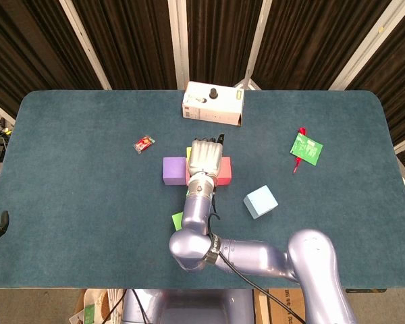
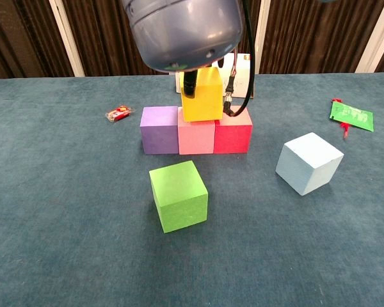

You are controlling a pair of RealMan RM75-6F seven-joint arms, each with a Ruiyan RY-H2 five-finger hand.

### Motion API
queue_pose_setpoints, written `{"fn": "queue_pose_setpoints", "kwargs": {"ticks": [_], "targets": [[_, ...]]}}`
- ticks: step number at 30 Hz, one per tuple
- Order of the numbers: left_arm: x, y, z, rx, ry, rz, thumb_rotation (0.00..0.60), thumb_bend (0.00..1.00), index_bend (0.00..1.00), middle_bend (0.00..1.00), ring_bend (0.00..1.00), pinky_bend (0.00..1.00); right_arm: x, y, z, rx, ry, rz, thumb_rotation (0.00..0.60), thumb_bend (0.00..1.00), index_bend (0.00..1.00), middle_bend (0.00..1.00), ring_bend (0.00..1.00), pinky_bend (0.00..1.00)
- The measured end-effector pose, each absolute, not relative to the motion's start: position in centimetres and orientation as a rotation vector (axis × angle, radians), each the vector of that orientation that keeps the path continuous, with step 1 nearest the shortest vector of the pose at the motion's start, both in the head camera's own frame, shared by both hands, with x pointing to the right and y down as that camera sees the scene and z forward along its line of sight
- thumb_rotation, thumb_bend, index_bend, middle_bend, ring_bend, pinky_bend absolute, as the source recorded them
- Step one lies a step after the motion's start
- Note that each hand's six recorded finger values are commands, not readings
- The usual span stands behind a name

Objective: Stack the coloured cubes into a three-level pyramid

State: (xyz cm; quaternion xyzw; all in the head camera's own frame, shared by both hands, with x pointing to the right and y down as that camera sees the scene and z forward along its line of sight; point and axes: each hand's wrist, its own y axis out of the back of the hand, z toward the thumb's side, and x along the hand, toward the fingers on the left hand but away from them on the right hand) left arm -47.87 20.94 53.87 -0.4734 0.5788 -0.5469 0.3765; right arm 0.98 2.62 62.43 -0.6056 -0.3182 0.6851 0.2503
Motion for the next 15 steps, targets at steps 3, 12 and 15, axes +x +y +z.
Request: {"fn": "queue_pose_setpoints", "kwargs": {"ticks": [3,12,15], "targets": [[-47.88,20.93,53.88,-1.21,1.479,-1.4,0.6,0.41,0.03,0.0,0.0,0.0,0.98,2.58,62.54,-1.65,-0.865,1.866,0.6,0.29,0.37,0.42,0.21,0.0],[-47.94,20.93,53.83,-1.205,1.481,-1.4,0.6,0.41,0.03,0.0,0.0,0.0,1.33,2.59,63.01,-1.644,-0.851,1.88,0.6,0.29,0.37,0.42,0.21,0.0],[-47.89,20.93,53.87,-1.205,1.478,-1.401,0.6,0.41,0.03,0.0,0.0,0.0,1.5,2.57,63.12,-1.641,-0.849,1.885,0.6,0.29,0.37,0.42,0.21,0.0]]}}
